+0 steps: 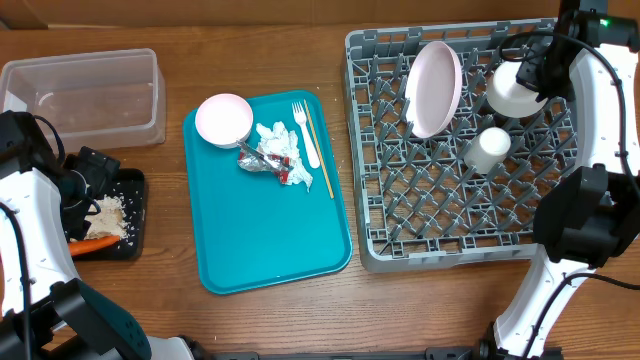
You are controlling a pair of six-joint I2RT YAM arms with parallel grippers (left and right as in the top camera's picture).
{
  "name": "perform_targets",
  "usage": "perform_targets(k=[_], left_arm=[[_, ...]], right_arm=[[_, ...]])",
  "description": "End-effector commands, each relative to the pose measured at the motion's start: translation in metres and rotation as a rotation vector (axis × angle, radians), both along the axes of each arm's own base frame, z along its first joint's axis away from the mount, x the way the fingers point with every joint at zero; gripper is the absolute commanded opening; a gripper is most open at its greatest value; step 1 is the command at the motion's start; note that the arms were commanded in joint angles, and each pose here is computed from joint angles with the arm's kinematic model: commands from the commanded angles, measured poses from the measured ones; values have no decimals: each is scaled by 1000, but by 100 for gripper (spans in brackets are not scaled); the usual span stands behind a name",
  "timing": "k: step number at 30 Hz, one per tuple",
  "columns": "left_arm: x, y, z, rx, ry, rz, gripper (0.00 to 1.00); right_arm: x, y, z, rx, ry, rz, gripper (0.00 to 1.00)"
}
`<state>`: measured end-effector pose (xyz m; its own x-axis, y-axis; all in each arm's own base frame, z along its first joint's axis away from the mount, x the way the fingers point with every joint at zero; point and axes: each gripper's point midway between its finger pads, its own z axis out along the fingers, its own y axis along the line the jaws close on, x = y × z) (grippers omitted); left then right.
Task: Sort waste into correct bins and load items into the dishwasher rack
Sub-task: 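Release the white bowl in the rack and raise the right gripper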
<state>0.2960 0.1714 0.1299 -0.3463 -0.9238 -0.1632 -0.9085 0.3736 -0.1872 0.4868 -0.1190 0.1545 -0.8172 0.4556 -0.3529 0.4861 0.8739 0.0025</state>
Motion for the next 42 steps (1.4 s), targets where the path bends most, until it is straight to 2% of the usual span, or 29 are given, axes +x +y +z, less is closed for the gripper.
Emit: perform_targets(k=[1,17,27,34,38,42], left_arm=[[2,4,9,20,-22,10,100],[2,3,9,20,-22,10,100],[2,3,9,20,-22,10,100],[2,4,9,20,-22,10,100],[2,4,10,20,-22,10,100],[2,4,9,20,-22,10,100]], right_arm=[[-8,-13,7,-50,10,-21,4],[9,-6,9,-13,-55,24,5],[11,-17,-20,-45,8,7,9],[15,-25,38,-108,-93,-13,9],[16,-11,110,-97,-243,-1,19],[8,43,181,39,-411,132,22]])
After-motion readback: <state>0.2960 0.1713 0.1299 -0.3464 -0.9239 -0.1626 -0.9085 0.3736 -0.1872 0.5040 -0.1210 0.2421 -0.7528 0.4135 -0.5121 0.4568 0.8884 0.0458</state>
